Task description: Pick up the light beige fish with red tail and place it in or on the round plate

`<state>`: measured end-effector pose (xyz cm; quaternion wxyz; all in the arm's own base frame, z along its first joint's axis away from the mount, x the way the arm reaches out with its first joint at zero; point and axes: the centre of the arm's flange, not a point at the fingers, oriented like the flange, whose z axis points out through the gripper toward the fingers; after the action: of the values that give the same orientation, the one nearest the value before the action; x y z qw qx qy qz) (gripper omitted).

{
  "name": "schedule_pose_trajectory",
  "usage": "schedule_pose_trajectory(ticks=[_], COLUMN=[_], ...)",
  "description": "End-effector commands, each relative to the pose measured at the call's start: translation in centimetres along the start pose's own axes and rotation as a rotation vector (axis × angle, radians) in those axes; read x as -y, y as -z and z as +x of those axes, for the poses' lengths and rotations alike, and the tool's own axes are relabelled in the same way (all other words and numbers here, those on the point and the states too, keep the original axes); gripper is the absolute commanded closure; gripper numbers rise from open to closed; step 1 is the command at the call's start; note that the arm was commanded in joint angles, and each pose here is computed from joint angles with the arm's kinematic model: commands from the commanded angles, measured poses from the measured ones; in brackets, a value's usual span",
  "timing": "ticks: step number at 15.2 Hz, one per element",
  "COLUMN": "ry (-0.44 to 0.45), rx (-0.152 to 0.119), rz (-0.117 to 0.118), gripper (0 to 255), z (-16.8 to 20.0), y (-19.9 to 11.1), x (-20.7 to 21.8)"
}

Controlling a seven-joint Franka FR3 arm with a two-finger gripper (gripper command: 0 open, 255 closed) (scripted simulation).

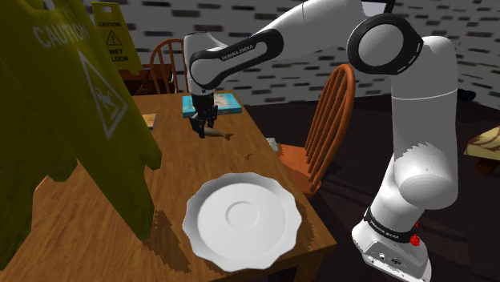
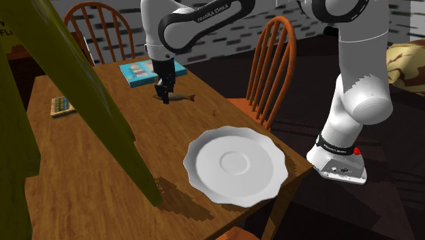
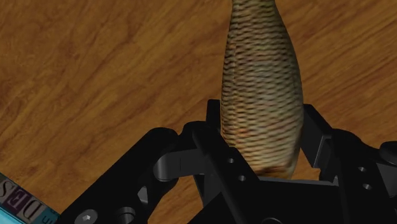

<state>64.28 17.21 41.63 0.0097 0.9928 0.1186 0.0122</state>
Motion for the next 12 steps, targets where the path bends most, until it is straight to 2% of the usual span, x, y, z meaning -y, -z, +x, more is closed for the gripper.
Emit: schedule_pose_trajectory(ticks=[1, 8, 12], ry=[0.0, 0.0, 0.0], rx=[0.0, 0.0, 0.0], rz=[0.0, 0.0, 0.0], gripper=[255, 255, 255], z=[0.0, 0.1, -3.8], y=[1.0, 4.2, 4.3], x=[-0.1, -0.1, 3.4])
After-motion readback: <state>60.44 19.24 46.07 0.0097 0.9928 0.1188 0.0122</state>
